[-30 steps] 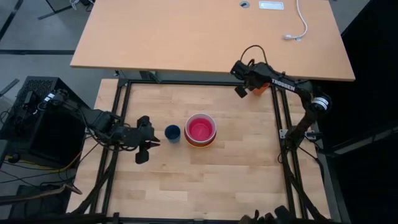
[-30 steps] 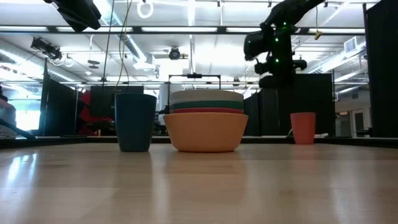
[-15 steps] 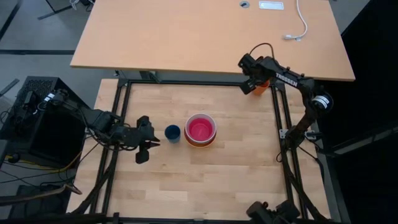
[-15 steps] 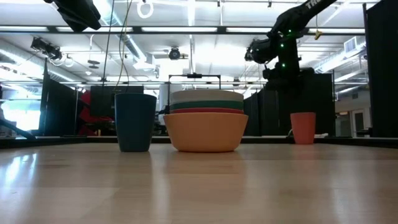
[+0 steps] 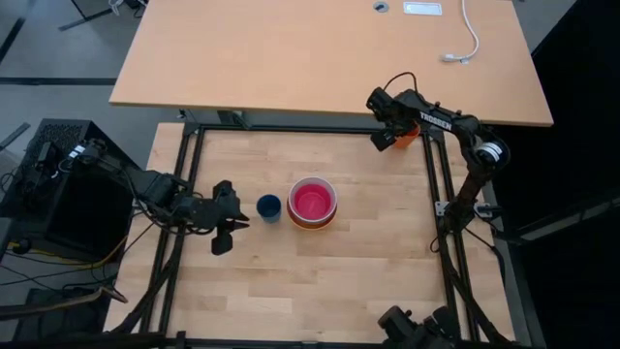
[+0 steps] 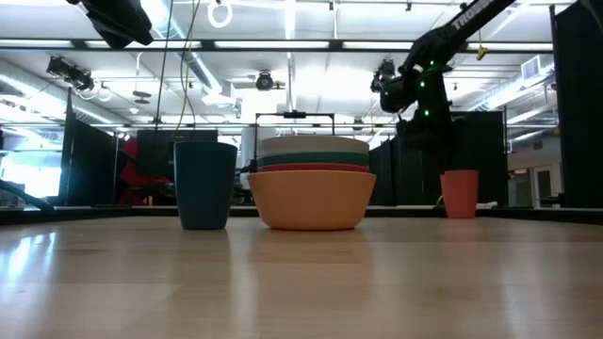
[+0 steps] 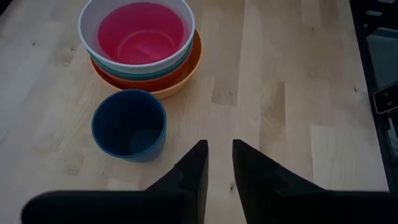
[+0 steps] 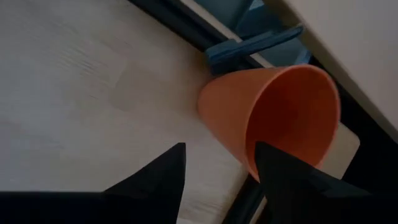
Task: Nest bowls inside each other
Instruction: Put the orange cup to the right side of stacked bowls
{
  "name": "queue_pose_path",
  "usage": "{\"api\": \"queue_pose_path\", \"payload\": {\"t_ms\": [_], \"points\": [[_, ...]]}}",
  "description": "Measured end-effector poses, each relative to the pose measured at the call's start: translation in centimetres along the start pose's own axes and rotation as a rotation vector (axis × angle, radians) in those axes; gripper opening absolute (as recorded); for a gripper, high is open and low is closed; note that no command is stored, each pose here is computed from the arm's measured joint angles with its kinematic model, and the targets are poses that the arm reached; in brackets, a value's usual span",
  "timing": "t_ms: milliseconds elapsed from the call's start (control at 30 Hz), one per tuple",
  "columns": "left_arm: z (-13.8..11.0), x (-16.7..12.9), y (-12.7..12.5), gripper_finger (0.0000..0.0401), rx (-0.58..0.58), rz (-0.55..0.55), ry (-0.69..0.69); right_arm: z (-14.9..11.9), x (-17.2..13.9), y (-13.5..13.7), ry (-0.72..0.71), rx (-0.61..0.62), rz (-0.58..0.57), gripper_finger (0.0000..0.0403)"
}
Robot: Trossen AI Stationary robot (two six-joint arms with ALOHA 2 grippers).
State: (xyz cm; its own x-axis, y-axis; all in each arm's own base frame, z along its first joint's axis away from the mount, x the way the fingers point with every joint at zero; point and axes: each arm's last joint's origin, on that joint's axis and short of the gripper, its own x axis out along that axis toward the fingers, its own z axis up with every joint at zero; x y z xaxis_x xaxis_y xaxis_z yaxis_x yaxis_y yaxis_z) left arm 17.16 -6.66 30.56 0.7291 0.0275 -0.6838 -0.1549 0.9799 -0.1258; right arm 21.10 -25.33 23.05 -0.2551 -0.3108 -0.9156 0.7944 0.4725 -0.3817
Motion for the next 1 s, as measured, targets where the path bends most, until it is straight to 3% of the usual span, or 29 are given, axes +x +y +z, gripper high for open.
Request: {"api": "queue_pose_path", "payload": {"t_ms": [267, 767, 1000], "points": [[0.0, 0.0, 0.0, 0.0062, -0.003, 0.001, 0.002, 0.5, 2.0, -0.6, 0.06, 0.02, -0.014, 0.0122], [0.1, 0.0, -0.1, 0.006, -0.007, -0.005, -0.01, -2.7, -1.6, 3.7, 0.185, -0.141, 0.126, 0.0007], [0.2, 0.0, -0.1, 0.0056, -0.012, -0.011, -0.022, -7.0, -8.1, 8.0, 0.003, -0.22, 0.157, 0.0]]}}
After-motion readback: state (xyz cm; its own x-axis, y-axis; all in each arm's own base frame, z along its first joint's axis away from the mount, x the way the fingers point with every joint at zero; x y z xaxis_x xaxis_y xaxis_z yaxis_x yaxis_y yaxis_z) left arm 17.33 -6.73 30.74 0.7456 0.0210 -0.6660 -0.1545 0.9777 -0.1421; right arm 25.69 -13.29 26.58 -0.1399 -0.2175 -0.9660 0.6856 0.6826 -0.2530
